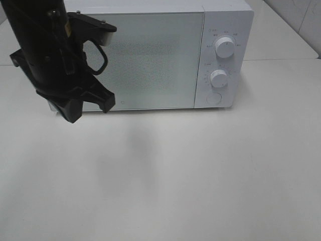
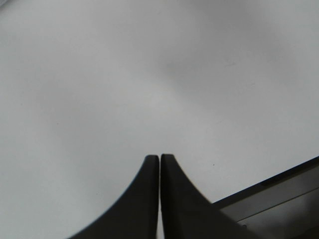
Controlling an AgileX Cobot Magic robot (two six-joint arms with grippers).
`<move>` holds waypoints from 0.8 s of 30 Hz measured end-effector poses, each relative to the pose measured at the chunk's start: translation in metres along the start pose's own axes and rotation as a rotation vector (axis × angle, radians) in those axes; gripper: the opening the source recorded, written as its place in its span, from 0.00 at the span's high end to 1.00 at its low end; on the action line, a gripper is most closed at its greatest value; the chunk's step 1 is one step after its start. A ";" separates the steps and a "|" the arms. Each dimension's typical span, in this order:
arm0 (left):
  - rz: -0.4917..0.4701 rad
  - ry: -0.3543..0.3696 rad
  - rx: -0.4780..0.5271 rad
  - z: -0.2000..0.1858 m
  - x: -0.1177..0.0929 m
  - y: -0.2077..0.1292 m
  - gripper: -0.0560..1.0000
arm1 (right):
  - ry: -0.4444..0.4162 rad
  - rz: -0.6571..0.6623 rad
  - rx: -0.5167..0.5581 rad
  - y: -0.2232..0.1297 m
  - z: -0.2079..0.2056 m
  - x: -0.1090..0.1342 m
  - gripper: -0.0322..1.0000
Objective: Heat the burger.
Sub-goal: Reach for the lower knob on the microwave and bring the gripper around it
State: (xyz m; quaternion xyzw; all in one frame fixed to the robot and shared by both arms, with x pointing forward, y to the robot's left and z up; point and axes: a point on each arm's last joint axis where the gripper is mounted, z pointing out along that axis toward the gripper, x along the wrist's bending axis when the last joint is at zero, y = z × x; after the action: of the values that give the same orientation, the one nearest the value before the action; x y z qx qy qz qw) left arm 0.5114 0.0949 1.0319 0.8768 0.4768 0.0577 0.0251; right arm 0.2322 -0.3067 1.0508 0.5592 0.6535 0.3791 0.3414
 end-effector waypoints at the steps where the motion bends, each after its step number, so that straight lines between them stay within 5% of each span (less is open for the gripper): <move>1: -0.020 -0.005 0.006 0.000 0.005 0.000 0.95 | 0.000 0.000 0.000 0.000 0.000 0.000 0.31; 13: -0.320 -0.011 -0.072 -0.034 0.094 -0.035 0.95 | 0.000 0.000 0.000 0.000 0.000 0.000 0.31; 24: -0.456 0.027 -0.111 -0.055 0.109 -0.124 0.95 | 0.000 0.000 0.000 0.000 0.000 0.000 0.31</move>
State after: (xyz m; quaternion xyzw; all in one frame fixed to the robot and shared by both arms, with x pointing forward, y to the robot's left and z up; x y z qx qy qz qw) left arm 0.4601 0.2531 1.0823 0.7429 0.6588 0.0884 0.0791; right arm 0.2322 -0.3067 1.0508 0.5592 0.6535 0.3791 0.3414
